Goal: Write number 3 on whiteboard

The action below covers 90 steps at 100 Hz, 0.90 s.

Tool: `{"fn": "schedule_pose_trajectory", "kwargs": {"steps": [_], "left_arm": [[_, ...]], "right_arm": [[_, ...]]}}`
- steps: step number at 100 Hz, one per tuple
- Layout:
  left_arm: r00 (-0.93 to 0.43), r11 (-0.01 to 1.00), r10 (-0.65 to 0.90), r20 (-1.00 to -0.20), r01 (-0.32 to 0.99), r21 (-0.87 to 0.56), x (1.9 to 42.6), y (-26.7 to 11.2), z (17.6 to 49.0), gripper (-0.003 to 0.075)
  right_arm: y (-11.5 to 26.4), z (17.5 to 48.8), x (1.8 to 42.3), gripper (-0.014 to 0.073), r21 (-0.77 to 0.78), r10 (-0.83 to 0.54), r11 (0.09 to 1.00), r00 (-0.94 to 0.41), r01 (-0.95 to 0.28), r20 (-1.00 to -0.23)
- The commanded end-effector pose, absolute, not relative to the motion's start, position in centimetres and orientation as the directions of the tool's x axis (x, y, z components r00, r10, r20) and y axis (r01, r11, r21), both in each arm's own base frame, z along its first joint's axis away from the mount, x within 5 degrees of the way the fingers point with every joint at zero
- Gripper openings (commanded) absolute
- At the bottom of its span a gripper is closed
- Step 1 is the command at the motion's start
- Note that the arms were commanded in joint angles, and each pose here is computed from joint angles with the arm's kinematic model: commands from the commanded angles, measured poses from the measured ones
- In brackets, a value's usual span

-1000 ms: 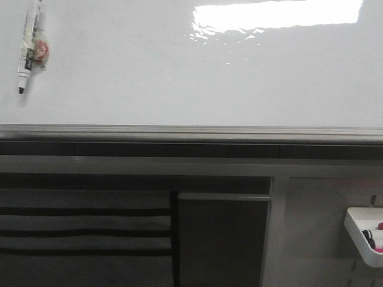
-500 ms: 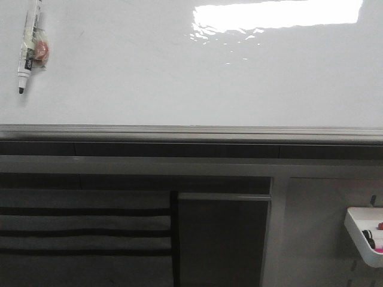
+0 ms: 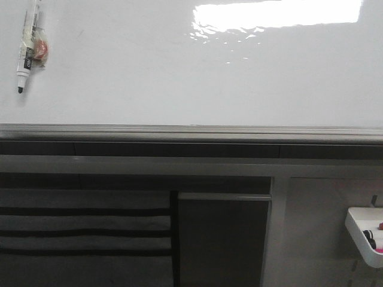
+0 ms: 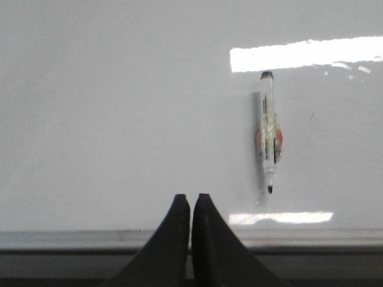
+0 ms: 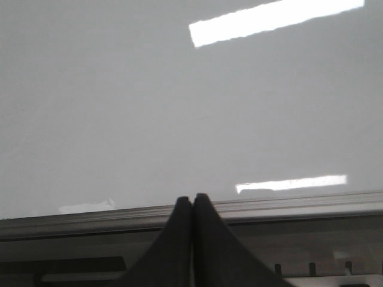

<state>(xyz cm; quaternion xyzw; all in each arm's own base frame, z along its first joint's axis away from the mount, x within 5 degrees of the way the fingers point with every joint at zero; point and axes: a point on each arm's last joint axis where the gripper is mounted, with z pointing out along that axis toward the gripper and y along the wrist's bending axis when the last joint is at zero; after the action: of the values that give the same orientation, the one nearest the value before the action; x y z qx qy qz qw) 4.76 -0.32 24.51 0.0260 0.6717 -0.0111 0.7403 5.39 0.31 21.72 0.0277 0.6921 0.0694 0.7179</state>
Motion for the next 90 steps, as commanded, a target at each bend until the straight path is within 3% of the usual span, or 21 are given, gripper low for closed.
{"fn": "schedule_pose_trajectory", "kwargs": {"steps": [1,28,43,90], "left_arm": [[0.205,0.998,-0.018,-0.979,0.062,-0.006,3.3,-0.3,29.0,-0.0018],[0.061,0.996,0.003,-0.998,0.088,0.008,4.1,-0.6,35.2,-0.0018],[0.011,0.996,0.005,-1.000,0.089,0.006,5.3,-0.7,35.3,-0.0018],[-0.007,0.996,0.004,-1.000,0.090,0.003,5.6,-0.7,35.1,-0.0018]], "right_arm": [[0.2,25.6,4.4,-0.0074,0.118,0.126,0.991,0.133,-0.066,-0.983],[0.0,31.0,5.0,-0.0074,0.040,0.039,0.999,-0.018,-0.020,-0.999],[0.0,32.8,5.8,-0.0074,0.032,0.031,0.999,-0.027,-0.017,-0.999],[0.0,33.0,6.0,-0.0074,0.032,0.031,0.999,-0.007,-0.020,-0.999]]}}
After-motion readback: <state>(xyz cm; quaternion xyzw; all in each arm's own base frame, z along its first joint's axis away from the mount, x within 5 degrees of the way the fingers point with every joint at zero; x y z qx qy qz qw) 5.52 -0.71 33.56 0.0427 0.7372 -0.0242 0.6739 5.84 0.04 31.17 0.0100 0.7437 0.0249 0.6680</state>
